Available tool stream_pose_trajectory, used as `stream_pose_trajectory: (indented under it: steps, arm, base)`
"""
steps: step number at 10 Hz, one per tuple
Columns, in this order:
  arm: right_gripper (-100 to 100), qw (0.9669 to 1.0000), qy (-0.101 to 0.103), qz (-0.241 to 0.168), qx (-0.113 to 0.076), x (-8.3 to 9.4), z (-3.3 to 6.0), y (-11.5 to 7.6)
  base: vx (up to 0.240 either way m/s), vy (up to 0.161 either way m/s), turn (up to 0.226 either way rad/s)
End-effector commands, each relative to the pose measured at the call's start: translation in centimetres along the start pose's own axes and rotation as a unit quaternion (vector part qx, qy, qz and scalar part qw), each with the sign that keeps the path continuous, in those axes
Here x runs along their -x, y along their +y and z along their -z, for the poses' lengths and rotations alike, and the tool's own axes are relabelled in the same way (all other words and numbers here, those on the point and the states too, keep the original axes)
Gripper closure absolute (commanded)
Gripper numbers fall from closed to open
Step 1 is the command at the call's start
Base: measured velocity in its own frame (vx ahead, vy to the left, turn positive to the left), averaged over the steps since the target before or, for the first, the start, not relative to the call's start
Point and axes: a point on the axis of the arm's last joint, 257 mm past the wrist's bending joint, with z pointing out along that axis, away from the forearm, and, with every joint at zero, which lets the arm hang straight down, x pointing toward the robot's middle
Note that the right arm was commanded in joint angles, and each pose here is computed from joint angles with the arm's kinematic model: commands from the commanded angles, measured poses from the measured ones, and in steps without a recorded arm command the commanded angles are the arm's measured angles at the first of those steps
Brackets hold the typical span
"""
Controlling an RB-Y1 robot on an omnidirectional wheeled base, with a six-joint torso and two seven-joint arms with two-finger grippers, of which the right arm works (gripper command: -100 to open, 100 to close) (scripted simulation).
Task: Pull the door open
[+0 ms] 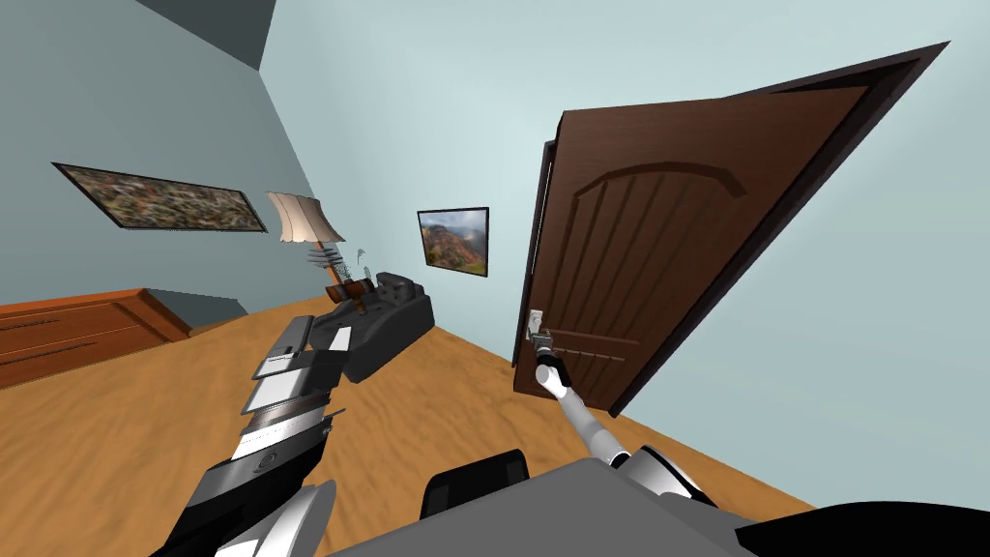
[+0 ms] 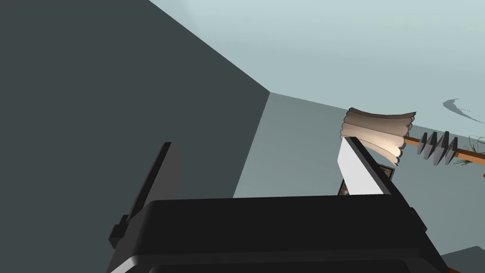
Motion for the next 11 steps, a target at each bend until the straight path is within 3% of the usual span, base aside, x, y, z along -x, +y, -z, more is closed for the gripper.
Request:
stream_pose_trajectory:
  steps: [1,2,6,8,9,11]
  arm:
    - [-100,1.0,0.0,-0.002,0.008,0.1,-0.19,1.9]
    - [-100,0.9999,0.0,-0.002,0.016,0.1,-0.25,3.7]
    - [-100,0.9995,0.002,-0.002,0.032,0.0,-0.31,7.4]
    - [-100,0.9995,0.001,-0.001,0.032,-0.1,-0.31,7.4]
    - [100,0.9995,0.001,-0.001,0.032,-0.1,-0.31,7.4]
    - [100,0.9995,0.001,-0.001,0.032,-0.1,-0.31,7.4]
  base:
    - [0.145,0.004,0.13]
    - [0.141,0.002,0.158]
    - [0.128,-0.022,0.085]
    - [0.065,-0.015,0.015]
    - [-0.002,-0.001,-0.016]
    - [-0.014,0.003,0.005]
